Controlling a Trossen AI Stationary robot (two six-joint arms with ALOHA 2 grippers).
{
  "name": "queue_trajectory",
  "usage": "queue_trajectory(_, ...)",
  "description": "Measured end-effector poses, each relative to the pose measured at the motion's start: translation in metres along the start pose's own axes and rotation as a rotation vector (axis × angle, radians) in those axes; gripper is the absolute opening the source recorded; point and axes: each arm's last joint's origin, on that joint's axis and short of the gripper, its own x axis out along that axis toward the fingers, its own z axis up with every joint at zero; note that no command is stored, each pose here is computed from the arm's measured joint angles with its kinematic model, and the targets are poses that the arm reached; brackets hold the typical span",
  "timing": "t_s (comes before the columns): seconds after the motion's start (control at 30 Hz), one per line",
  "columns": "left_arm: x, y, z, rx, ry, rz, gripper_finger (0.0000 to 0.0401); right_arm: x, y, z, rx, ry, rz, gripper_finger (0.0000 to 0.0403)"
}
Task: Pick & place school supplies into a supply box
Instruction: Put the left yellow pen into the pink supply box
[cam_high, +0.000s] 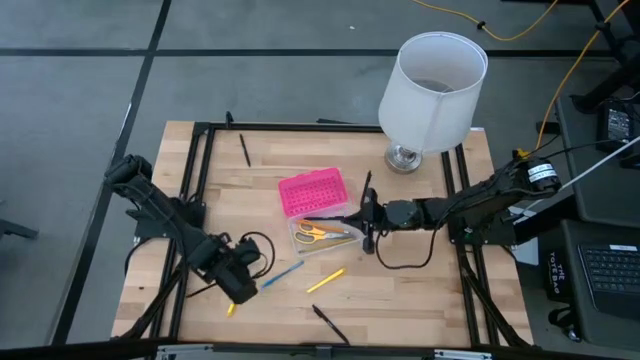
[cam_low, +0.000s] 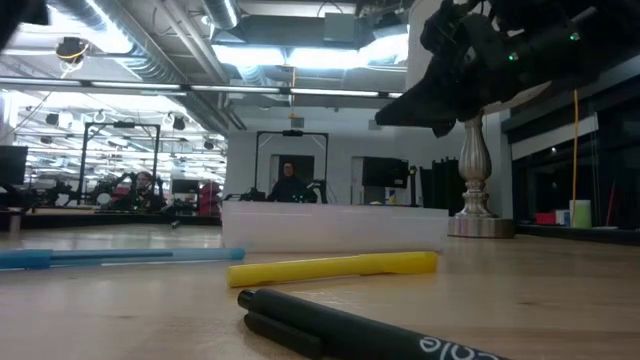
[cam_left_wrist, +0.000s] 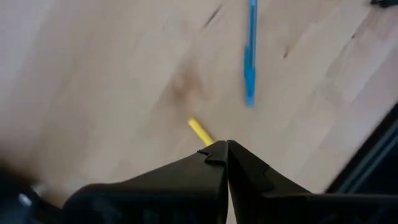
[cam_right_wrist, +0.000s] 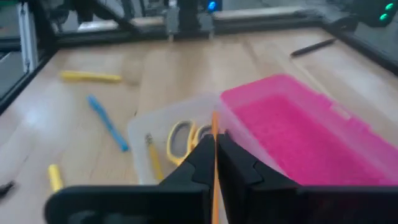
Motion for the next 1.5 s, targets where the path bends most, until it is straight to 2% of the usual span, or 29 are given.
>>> queue_trajectory(0.13, -0.002, -0.004, -0.013, -0.095, 0.027, -0.011, 0.0003, 0.003, 0.006, -0.006, -0.009, 0.020, 0.014, 0.0005)
queue_trajectory(0.27, -0.004, -0.006, -0.026, -0.186, 0.078, -0.020, 0.0003, 0.006, 0.010, -0.012, 0.007, 0.042, 0.023, 0.0018)
queue_trajectory(0.53, 0.001, -0.006, -0.047, -0.228, 0.088, -0.005, 0.0004, 0.010, 0.011, -0.020, 0.020, 0.077, 0.037, 0.0036)
queue_trajectory(0.7, 0.001, -0.005, -0.052, -0.267, 0.051, -0.003, 0.0004, 0.009, 0.018, -0.022, 0.010, 0.092, 0.113, 0.0036)
queue_trajectory(0.9, 0.001, -0.005, -0.053, -0.381, 0.023, -0.004, 0.0005, 0.007, 0.025, -0.022, -0.040, 0.077, 0.142, 0.0037)
queue_trajectory(1.1, 0.011, -0.009, -0.055, -0.405, 0.021, 0.039, 0.0005, 0.007, 0.026, -0.018, -0.034, 0.035, 0.151, 0.0037)
queue_trajectory(1.33, 0.041, -0.020, -0.063, -0.474, 0.124, 0.176, 0.0046, 0.007, 0.027, -0.017, -0.032, 0.031, 0.166, 0.0037)
queue_trajectory(1.5, 0.054, -0.027, -0.066, -0.476, 0.165, 0.184, 0.0094, 0.007, 0.027, -0.017, -0.032, 0.031, 0.170, 0.0037)
